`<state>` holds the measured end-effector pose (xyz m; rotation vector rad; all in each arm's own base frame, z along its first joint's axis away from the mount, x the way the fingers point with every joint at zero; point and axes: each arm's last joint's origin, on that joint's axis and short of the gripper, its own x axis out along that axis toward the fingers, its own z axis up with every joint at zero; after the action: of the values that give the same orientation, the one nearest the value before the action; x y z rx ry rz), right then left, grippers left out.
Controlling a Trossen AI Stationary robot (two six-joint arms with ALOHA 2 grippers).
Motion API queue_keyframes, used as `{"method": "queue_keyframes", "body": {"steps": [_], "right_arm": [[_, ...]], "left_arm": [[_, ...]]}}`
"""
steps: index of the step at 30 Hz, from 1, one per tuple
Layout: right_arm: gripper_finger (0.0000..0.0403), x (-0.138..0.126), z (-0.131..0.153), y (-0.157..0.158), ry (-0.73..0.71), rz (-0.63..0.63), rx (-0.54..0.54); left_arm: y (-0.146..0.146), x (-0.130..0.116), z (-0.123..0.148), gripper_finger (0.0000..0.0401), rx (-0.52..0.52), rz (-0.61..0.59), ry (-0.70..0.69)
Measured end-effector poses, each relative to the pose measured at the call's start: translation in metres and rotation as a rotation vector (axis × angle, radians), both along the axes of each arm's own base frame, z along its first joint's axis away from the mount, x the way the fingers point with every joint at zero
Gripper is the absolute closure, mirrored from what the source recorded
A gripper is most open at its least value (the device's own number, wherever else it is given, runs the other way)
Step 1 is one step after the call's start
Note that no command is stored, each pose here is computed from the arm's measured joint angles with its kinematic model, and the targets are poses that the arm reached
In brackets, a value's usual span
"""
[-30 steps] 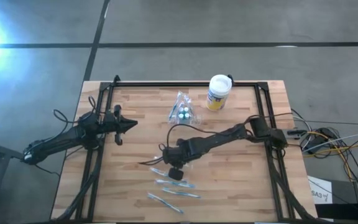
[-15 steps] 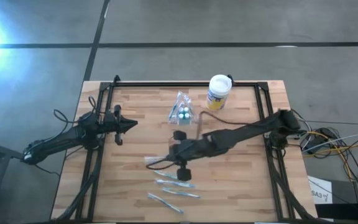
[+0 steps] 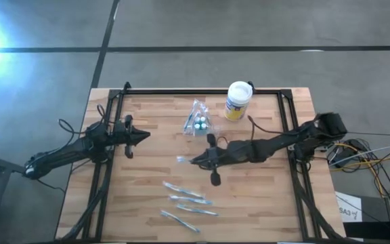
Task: Pick & Place toothbrushing station
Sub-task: Put the blue toothbrush into the transparent organizer
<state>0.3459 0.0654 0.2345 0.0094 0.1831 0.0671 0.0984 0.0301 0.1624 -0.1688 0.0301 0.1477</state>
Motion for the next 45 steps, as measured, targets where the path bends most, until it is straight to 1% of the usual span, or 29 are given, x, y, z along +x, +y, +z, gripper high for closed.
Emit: {"method": "queue_keyframes", "body": {"steps": [4,6,8,13,17,19,22,27,29,31,33,35,38,41,45], "right_arm": [[0.0385,-0.006,-0.013,-0.003,-0.083,0.003,-0.043],[0.0385,-0.011,-0.02,-0.003,-0.122,0.047,-0.067],[0.0385,-0.014,-0.02,-0.004,-0.173,0.1,-0.066],[0.0385,-0.017,-0.022,-0.006,-0.186,0.091,-0.067],[0.0385,-0.015,-0.025,-0.007,-0.185,0.086,-0.083],[0.0385,-0.012,-0.026,-0.01,-0.182,0.032,-0.084],[0.0385,-0.007,-0.023,-0.016,-0.188,-0.038,-0.071],[0.0385,0.011,-0.015,-0.026,-0.196,-0.072,-0.044],[0.0385,0.019,-0.013,-0.029,-0.166,-0.082,-0.051],[0.0385,0.031,-0.009,-0.031,-0.145,-0.09,-0.061],[0.0385,0.039,-0.008,-0.032,-0.118,-0.093,-0.081],[0.0385,0.049,-0.001,-0.033,-0.128,-0.098,-0.089],[0.0385,0.063,0.006,-0.036,-0.131,-0.107,-0.107],[0.0385,0.075,0.012,-0.039,-0.119,-0.115,-0.134],[0.0385,0.087,0.025,-0.043,-0.12,-0.123,-0.143]], "left_arm": [[0.0,0.001,0.002,0.0375,0.005,-0.018,-0.021],[-0.001,0.001,0.006,0.0376,0.018,-0.047,-0.056],[-0.002,0.001,0.009,0.0378,0.021,-0.07,-0.066],[-0.003,0.004,0.026,0.0393,0.055,-0.092,-0.159],[-0.004,0.008,0.029,0.0393,0.064,-0.108,-0.185],[-0.004,0.011,0.031,0.0381,0.075,-0.118,-0.2],[-0.006,0.016,0.032,0.0347,0.098,-0.154,-0.207],[-0.012,0.026,0.042,0.0267,0.137,-0.22,-0.211],[-0.013,0.03,0.048,0.0236,0.148,-0.239,-0.208],[-0.014,0.033,0.056,0.0209,0.157,-0.238,-0.225],[-0.013,0.036,0.063,0.019,0.157,-0.229,-0.228],[-0.013,0.039,0.069,0.0181,0.16,-0.228,-0.232],[-0.013,0.044,0.075,0.0179,0.162,-0.244,-0.226],[-0.012,0.049,0.077,0.0181,0.158,-0.246,-0.212],[-0.011,0.055,0.077,0.0181,0.15,-0.249,-0.187]]}}
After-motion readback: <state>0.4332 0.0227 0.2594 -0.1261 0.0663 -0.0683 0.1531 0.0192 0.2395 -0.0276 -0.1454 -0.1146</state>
